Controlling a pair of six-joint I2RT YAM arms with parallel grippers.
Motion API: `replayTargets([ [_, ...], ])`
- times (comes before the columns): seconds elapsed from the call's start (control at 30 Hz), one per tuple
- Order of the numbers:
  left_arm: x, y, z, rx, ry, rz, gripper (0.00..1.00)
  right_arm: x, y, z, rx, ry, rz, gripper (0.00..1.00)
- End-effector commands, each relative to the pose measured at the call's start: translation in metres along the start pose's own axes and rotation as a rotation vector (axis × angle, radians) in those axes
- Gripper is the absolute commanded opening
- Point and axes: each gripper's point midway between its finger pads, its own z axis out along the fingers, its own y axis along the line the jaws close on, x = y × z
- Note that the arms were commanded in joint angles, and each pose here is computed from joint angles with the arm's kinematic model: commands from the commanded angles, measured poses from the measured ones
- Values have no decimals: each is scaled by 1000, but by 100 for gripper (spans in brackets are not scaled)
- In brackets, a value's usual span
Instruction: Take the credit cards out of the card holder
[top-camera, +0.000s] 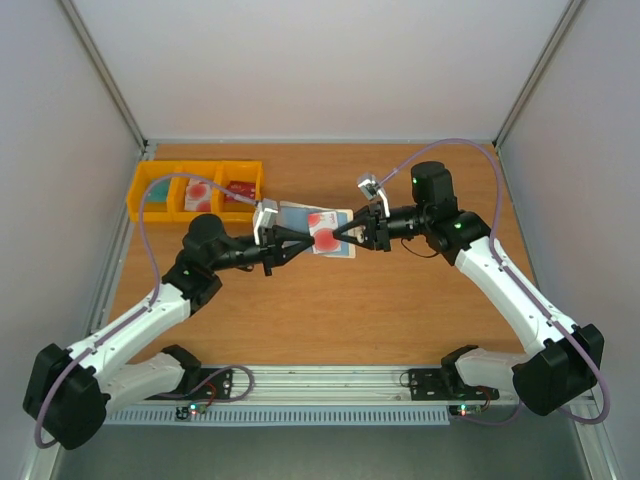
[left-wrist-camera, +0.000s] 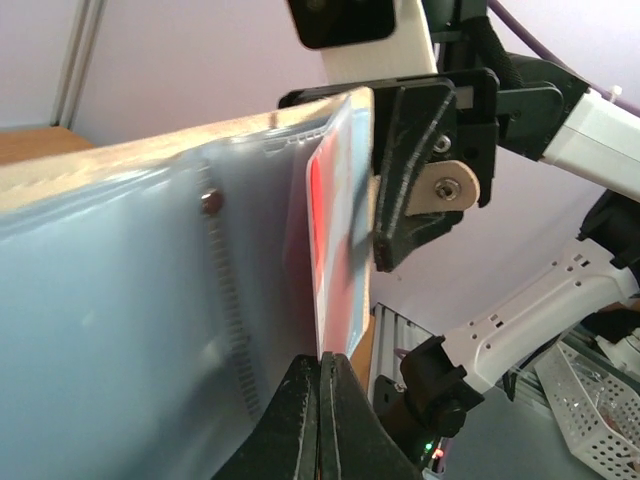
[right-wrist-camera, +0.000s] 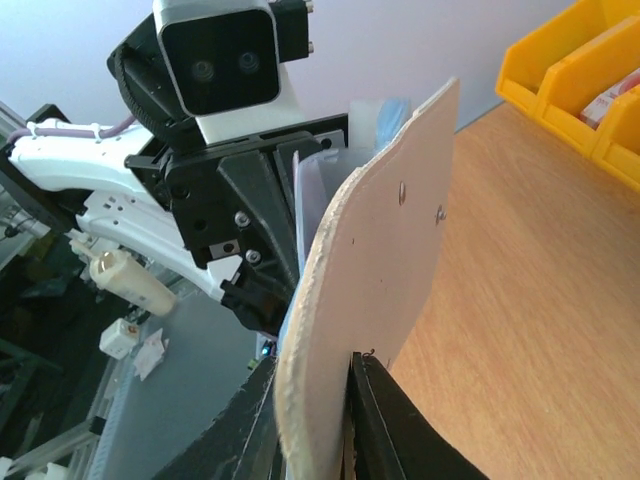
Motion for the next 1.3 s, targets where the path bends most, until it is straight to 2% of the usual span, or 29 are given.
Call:
replayTargets([
  [0.0, -18, 5, -10, -40, -55, 16, 0, -8, 14, -7, -13, -19, -50, 20],
  [0.07, -17, 1, -13, -25, -50, 23, 0, -9, 14, -8, -15, -22, -49, 17],
  [0.23, -12, -2, -16, -10, -38, 31, 0, -10, 18, -7, -45, -20, -50, 1],
  [0.53, -5, 9, -26, -23, -12, 25, 0, -12, 23, -13, -42, -22, -64, 1],
  [0.73, -11, -14, -15, 58, -33, 120, 0, -14, 20, -8, -58, -23, -47, 1],
  [0.87, -17, -15, -10, 50, -55, 120, 0, -15, 23, -9, -65, -23, -54, 1],
  [0.9, -18, -15, -10, 45, -57, 117, 2, -14, 24, -9, -69, -22, -54, 1],
  [0.97, -18, -14, -9, 47, -55, 110, 11, -14, 25, -9, -75, -21, -54, 1],
  [1.03, -19, -14, -8, 48, -57, 108, 25, -15, 26, -9, -83, -24, -55, 1],
  [1.1, -19, -13, -7, 47, -58, 95, 28, -17, 27, -9, -91, -27, -59, 1],
  [1.13, -20, -13, -7, 48, -58, 94, 24, -18, 28, -9, -93, -29, -64, 1],
  [1.2, -21, -15, -7, 51, -55, 97, 9, -17, 30, -9, -95, -30, -67, 1],
  [1.27, -20, -14, -8, 48, -55, 96, 6, -17, 30, -10, -96, -30, -66, 1],
])
